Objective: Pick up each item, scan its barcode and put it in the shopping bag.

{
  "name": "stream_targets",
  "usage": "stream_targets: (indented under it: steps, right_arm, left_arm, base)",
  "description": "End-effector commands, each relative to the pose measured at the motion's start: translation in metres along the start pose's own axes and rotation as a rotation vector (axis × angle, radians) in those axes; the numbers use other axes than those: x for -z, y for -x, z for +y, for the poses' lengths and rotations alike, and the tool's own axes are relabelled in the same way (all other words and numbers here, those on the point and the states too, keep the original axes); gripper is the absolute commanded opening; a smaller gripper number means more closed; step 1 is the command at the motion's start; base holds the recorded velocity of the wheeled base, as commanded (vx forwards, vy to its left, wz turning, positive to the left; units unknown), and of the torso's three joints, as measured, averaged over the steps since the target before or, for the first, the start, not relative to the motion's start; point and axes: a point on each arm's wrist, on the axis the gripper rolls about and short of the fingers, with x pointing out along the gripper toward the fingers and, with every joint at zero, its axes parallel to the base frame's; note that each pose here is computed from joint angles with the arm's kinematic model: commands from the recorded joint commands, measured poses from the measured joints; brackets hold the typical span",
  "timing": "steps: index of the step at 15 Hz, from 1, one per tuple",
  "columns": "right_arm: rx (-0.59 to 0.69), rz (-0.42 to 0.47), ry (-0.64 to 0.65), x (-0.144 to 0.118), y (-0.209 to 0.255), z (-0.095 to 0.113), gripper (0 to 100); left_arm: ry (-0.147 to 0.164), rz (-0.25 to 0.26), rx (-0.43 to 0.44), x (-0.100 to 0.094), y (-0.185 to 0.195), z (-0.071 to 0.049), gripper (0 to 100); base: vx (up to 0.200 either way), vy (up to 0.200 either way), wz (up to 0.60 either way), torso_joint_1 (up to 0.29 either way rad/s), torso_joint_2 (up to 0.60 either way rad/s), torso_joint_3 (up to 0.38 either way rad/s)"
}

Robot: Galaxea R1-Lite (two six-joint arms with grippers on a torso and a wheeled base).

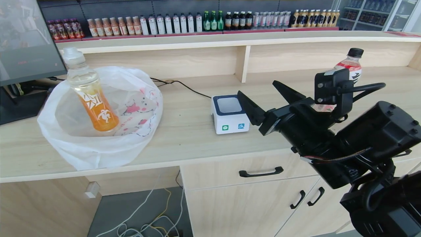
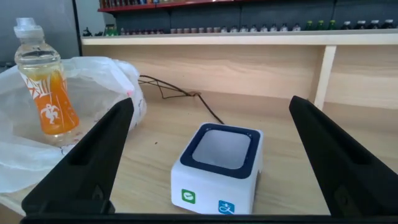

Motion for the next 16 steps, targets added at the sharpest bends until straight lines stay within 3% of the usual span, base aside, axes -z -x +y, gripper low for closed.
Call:
stream_targets:
  steps: [1,16]
  right_arm:
    - [0.000,0.000,0.000,0.0004,-0.0003,0.0002,100]
    - [0.001,0.000,0.000,0.0009,-0.0010,0.0007,100]
  left_arm:
    - [0.001,0.000,0.000,0.0000,0.0000,0.0000,100]
    - [-0.002,0.000,0.000,0.0000,0.0000,0.0000,100]
  base:
    - [0.000,-0.200,0.00,0.002,0.00,0.002]
    - [0.000,-0.200,0.00,0.001,0.00,0.003]
